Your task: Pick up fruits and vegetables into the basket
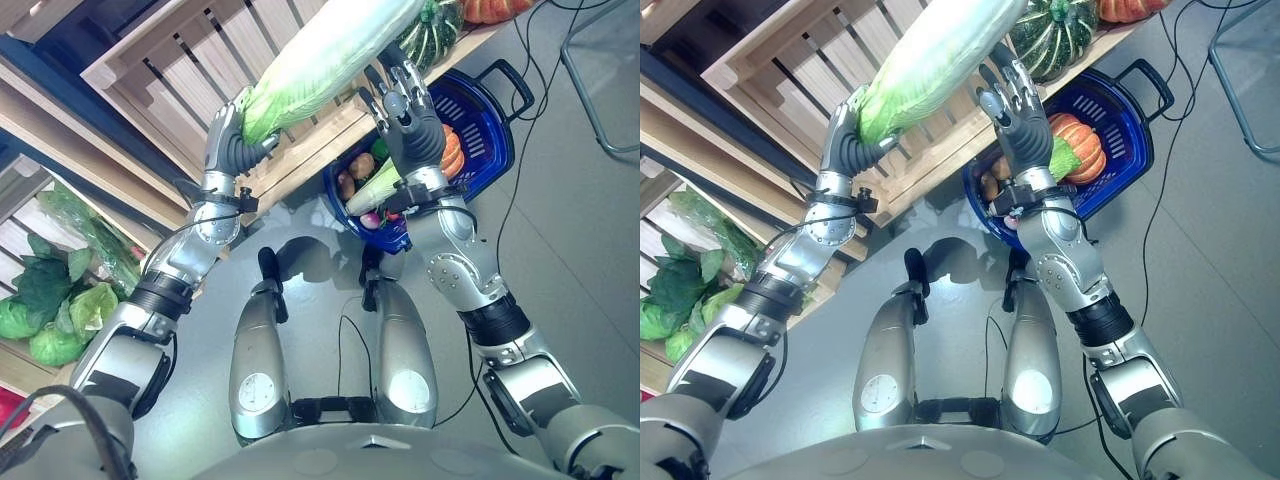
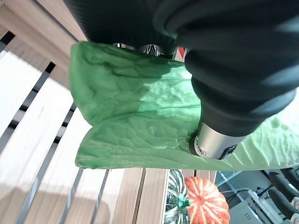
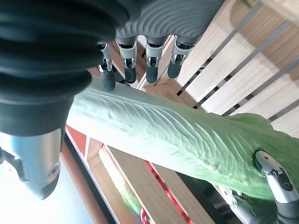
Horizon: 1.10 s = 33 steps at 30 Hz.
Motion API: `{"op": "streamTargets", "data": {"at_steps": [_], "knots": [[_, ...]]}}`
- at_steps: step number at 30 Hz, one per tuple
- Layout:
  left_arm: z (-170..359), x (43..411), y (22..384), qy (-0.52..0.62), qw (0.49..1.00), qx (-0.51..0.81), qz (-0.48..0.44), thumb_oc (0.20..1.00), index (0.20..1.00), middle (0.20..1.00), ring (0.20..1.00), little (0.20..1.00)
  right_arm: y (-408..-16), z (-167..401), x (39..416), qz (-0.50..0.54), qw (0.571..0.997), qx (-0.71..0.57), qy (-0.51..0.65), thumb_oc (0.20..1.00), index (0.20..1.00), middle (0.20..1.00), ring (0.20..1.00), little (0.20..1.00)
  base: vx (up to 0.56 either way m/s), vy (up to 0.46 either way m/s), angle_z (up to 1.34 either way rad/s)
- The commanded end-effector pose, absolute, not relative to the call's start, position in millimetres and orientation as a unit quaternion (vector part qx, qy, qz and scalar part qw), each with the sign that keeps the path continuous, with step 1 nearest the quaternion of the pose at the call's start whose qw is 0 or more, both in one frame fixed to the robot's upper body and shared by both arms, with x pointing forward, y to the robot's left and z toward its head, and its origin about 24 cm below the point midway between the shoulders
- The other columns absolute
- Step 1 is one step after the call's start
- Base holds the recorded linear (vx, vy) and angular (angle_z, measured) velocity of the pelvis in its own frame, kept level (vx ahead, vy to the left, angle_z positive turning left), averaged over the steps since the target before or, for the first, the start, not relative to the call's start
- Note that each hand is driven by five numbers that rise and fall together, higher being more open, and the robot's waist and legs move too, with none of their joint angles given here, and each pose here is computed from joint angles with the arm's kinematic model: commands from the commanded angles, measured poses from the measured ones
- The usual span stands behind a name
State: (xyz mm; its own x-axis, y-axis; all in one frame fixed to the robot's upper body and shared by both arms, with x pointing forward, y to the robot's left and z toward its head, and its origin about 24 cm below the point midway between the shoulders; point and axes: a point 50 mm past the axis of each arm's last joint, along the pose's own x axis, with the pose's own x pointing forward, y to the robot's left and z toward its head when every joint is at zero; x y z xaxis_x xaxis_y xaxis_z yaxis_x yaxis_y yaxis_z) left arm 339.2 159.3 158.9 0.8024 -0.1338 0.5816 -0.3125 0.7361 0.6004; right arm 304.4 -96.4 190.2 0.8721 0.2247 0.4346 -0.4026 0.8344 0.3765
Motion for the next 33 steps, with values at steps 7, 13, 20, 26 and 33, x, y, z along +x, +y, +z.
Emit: {"op": "streamTargets", "data": {"at_steps": [7, 13, 20, 26, 33], "knots": [[198.4, 307.6, 104.5, -0.496, 0.766, 0.409, 0.004, 0.2, 0.2, 0.2, 0.2, 0.2, -78.4, 206.3, 300.4, 0.19, 0.91, 0.319, -0.186, 1.0, 1.0, 1.0, 1.0, 1.0, 0.0, 0.0, 0.0], [196.8, 306.1, 98.9, -0.492, 0.782, 0.384, 0.016, 0.2, 0.2, 0.2, 0.2, 0.2, -74.8, 206.0, 300.2, 0.187, 0.906, 0.327, -0.193, 1.0, 1.0, 1.0, 1.0, 1.0, 0.0, 0.0, 0.0], [200.3, 301.3, 93.7, -0.508, 0.772, 0.381, 0.02, 0.2, 0.2, 0.2, 0.2, 0.2, -70.5, 213.4, 296.3, 0.22, 0.89, 0.344, -0.205, 1.0, 1.0, 1.0, 1.0, 1.0, 0.0, -0.015, 0.03], [193.3, 309.6, 100.7, -0.439, 0.836, 0.326, 0.041, 0.2, 0.2, 0.2, 0.2, 0.2, -71.4, 225.8, 291.5, 0.216, 0.888, 0.32, -0.249, 1.0, 1.0, 1.0, 1.0, 1.0, 0.0, -0.018, 0.03], [182.7, 318.4, 114.8, -0.374, 0.879, 0.288, 0.073, 0.2, 0.2, 0.2, 0.2, 0.2, -76.7, 242.4, 281.9, 0.217, 0.882, 0.285, -0.305, 1.0, 1.0, 1.0, 1.0, 1.0, 0.0, 0.0, 0.0]]}}
